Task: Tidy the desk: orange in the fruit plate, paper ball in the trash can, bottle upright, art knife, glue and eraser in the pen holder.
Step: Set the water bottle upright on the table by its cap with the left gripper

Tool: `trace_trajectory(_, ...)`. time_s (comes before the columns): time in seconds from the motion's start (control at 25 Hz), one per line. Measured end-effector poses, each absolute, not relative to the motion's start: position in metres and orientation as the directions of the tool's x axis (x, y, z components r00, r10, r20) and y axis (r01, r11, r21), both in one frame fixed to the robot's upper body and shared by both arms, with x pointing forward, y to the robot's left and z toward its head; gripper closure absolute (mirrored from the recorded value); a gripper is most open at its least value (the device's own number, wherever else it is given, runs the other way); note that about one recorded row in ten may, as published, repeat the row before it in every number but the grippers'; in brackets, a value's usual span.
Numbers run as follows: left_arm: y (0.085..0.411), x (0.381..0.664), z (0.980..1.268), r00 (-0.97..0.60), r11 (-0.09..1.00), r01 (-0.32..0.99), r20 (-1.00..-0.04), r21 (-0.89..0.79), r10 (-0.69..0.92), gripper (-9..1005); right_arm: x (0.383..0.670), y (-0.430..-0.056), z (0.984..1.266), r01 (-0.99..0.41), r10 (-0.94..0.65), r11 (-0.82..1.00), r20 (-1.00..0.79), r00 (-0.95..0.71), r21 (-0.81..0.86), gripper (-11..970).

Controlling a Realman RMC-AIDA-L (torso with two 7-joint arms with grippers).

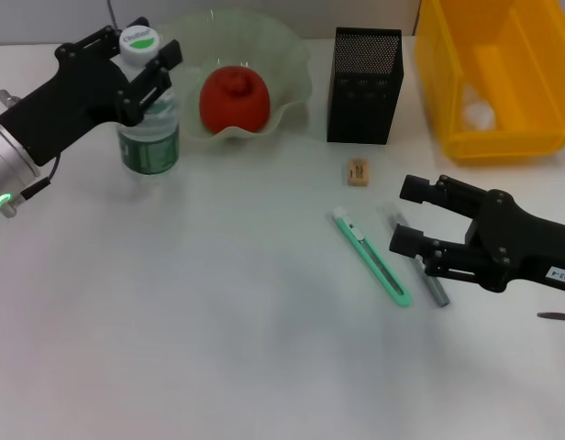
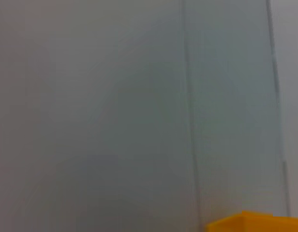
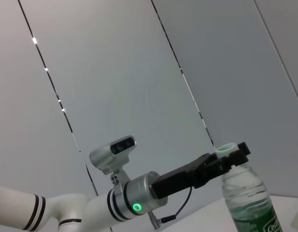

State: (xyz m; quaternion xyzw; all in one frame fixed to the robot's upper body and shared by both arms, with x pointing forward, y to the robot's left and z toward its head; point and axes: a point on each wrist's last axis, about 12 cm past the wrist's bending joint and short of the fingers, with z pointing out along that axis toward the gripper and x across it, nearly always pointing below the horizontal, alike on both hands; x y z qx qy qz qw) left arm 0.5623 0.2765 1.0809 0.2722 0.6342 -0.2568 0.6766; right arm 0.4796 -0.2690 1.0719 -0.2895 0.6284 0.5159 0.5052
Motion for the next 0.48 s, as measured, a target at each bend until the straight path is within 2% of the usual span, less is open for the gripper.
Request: trace_trajectory(0.48,0.278,0.567,1.07,0.053,0.802,0.597,-0.999,0.029,-0.003,472,0.478,-0.269,1.069,-0.882,0.135,0.3,-0.932,-0.337,0.363,114)
